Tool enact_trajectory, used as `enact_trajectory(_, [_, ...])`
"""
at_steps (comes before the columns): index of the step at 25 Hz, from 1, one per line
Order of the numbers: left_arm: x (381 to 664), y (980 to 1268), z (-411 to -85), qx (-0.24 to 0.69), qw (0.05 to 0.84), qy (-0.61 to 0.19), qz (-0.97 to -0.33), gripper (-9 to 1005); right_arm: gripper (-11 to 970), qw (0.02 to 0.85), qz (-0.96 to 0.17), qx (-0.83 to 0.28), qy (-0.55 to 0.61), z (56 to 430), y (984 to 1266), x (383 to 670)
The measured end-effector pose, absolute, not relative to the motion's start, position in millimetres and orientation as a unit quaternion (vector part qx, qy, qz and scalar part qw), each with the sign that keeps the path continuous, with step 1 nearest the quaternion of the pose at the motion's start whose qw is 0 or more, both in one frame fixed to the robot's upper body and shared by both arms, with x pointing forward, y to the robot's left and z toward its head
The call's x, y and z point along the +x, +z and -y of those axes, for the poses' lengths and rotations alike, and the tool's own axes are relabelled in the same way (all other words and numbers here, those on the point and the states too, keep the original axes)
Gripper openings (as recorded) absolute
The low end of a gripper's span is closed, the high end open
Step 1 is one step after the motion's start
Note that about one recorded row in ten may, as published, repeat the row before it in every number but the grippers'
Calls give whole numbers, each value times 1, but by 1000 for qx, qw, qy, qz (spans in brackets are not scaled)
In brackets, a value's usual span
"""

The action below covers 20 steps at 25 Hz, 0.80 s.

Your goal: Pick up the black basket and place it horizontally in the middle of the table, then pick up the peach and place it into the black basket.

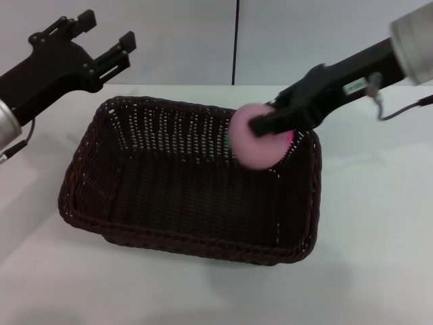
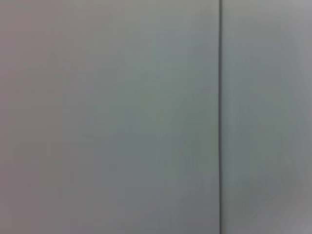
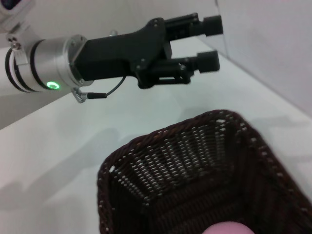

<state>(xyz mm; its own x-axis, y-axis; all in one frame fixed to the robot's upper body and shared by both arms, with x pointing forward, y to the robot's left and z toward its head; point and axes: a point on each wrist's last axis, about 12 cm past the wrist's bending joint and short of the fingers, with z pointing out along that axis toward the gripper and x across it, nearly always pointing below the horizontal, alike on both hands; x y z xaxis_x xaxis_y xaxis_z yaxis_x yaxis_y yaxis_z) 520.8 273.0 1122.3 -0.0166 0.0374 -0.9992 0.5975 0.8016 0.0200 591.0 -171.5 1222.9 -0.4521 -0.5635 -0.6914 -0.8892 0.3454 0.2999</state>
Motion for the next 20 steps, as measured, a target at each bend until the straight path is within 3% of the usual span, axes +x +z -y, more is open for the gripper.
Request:
enact_trajectory(4, [509, 1111, -289, 204, 682, -243, -659, 741, 256, 241, -775, -461, 358, 161, 1206, 599])
enact_trajectory(13, [481, 1087, -327, 153, 722, -249, -627, 741, 509, 283, -745, -459, 392, 164, 1203, 598])
enact_trajectory(18, [459, 1069, -347, 116, 749, -221, -614, 741, 742, 362, -725, -409, 420, 196, 1190, 590])
enact_trajectory(20, [449, 1064, -350, 113, 765, -206, -599, 741, 740, 427, -701, -376, 431, 217, 1178, 581])
